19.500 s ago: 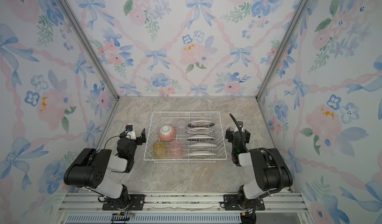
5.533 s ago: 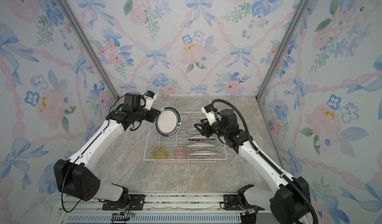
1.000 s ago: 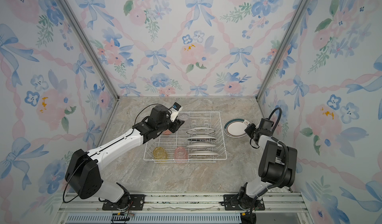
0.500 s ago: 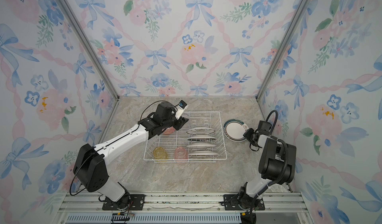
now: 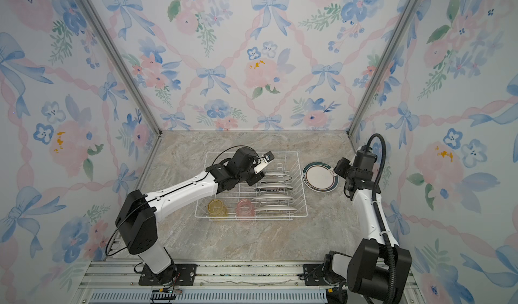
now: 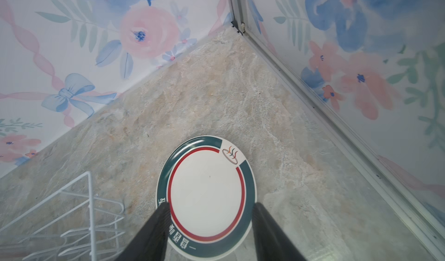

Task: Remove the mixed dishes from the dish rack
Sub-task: 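Reach the left gripper into the rack and grasp the scalloped-center plate's edge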

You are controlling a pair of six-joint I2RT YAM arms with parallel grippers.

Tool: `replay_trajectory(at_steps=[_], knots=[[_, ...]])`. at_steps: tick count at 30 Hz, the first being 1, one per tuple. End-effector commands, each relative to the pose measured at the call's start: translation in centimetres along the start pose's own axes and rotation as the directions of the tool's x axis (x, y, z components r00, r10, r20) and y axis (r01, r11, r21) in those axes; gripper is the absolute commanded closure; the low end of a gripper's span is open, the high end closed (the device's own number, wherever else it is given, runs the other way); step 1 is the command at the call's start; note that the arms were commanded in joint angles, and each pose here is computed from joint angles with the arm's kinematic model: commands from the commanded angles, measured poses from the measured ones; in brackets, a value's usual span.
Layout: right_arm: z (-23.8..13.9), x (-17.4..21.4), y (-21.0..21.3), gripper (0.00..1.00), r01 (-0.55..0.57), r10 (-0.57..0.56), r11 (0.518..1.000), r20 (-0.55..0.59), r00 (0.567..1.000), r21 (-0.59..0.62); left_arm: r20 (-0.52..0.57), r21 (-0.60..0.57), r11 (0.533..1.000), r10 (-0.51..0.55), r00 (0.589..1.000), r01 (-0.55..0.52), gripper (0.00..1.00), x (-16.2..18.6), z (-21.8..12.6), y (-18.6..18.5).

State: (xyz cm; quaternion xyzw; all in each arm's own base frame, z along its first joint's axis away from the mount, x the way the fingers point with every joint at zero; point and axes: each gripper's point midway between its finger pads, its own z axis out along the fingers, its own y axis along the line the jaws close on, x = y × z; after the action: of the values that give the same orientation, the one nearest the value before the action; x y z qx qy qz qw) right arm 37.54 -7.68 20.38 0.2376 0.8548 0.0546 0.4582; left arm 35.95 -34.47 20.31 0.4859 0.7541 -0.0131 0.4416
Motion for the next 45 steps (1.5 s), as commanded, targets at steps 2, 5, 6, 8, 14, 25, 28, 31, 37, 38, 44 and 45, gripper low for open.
replay_trajectory(at_steps=[2, 5, 6, 8, 14, 25, 28, 31, 37, 38, 44, 45], knots=[[-0.6, 1.0, 2.2, 0.43, 0.071, -0.072, 0.997, -0.039, 0.997, -0.023, -0.004, -0.027, 0.994, 0.110, 0.994, -0.110, 0.45, -1.0, -0.3, -0.2], [-0.8, 1.0, 3.8, 0.43, 0.094, -0.096, 0.994, -0.035, 0.995, -0.057, -0.011, -0.026, 0.989, 0.149, 0.989, -0.149, 0.47, -1.1, 0.0, -0.8], [-0.8, 1.0, 4.2, 0.43, 0.101, -0.104, 0.993, -0.034, 0.994, -0.062, -0.011, -0.021, 0.987, 0.162, 0.987, -0.162, 0.48, -1.1, 0.2, -1.0], [-0.9, 1.0, 4.8, 0.43, 0.113, -0.115, 0.991, -0.033, 0.993, -0.074, -0.003, -0.010, 0.984, 0.176, 0.984, -0.176, 0.50, -1.5, 0.4, -1.4], [-1.2, 1.0, 5.4, 0.42, 0.124, -0.127, 0.988, -0.027, 0.992, -0.089, 0.050, 0.023, 0.981, 0.190, 0.981, -0.191, 0.49, -2.9, -0.3, -2.2], [-1.7, 0.8, 6.0, 0.42, 0.123, -0.125, 0.986, -0.011, 0.992, -0.115, 0.071, 0.106, 0.954, 0.273, 0.959, -0.279, 0.53, -2.9, 0.5, -4.4], [-2.0, 0.6, 6.1, 0.42, 0.124, -0.125, 0.985, -0.004, 0.992, -0.118, 0.083, 0.131, 0.948, 0.280, 0.956, -0.289, 0.56, -3.0, 0.8, -5.0], [-2.2, 0.4, 6.3, 0.42, 0.122, -0.123, 0.985, 0.006, 0.992, -0.125, 0.069, 0.138, 0.942, 0.299, 0.952, -0.306, 0.59, -2.7, 1.5, -5.2], [-2.5, 0.2, 6.3, 0.42, 0.124, -0.124, 0.984, 0.014, 0.992, -0.128, 0.043, 0.145, 0.929, 0.338, 0.940, -0.340, 0.76, -2.1, 3.2, -5.5], [-2.5, 0.3, 6.3, 0.42, 0.124, -0.124, 0.984, 0.013, 0.992, -0.128, 0.041, 0.144, 0.928, 0.342, 0.939, -0.344, 0.77, -2.1, 3.4, -5.4], [-2.5, 0.4, 6.3, 0.42, 0.124, -0.123, 0.984, 0.014, 0.992, -0.131, 0.021, 0.141, 0.924, 0.356, 0.934, -0.355, 0.78, -1.6, 4.7, -5.1], [-2.4, 0.5, 6.3, 0.42, 0.125, -0.124, 0.983, 0.012, 0.992, -0.132, 0.018, 0.141, 0.923, 0.359, 0.933, -0.358, 0.79, -1.5, 4.9, -5.1]])
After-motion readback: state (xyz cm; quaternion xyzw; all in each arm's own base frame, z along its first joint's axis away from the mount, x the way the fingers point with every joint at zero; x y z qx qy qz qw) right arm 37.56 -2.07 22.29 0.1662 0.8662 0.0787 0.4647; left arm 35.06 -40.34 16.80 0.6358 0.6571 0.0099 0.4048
